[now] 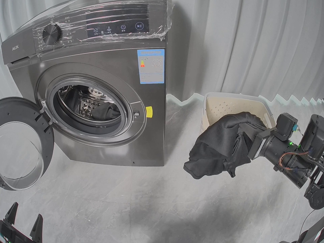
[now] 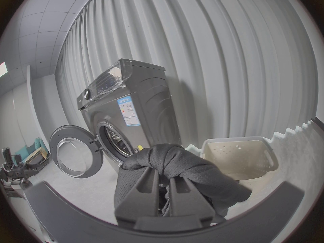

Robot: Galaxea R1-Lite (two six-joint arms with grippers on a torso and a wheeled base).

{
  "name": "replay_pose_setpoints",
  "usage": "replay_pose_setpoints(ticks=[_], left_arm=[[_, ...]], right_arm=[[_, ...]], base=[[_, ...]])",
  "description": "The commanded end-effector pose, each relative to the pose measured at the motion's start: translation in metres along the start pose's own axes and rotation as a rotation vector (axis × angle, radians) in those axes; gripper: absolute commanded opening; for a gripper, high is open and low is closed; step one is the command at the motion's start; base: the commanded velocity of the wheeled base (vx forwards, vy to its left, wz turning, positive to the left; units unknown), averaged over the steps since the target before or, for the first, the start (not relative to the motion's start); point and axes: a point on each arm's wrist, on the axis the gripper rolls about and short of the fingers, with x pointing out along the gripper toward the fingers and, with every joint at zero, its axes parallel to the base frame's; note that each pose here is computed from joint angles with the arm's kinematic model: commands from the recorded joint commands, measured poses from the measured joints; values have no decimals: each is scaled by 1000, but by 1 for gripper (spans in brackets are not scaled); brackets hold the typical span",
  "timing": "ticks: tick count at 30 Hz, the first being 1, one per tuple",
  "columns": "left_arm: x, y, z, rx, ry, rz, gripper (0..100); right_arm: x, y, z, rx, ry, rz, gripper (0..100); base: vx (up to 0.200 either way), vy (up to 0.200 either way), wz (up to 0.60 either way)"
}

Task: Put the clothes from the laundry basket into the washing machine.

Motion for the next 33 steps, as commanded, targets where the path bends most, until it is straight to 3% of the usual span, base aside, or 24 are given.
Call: replay_pose_setpoints(ticks=[1, 22, 33], left_arm=[[0, 0, -4, 0, 2, -1, 100], [0, 0, -4, 0, 2, 1, 100], [0, 0, -4, 0, 0, 1, 100]], right_arm=[[0, 0, 0, 0, 0, 2, 0], [0, 2, 0, 0, 1, 9, 0], [0, 2, -1, 2, 3, 10, 0]], base=[[0, 200, 0], [0, 200, 0], [0, 0, 0]])
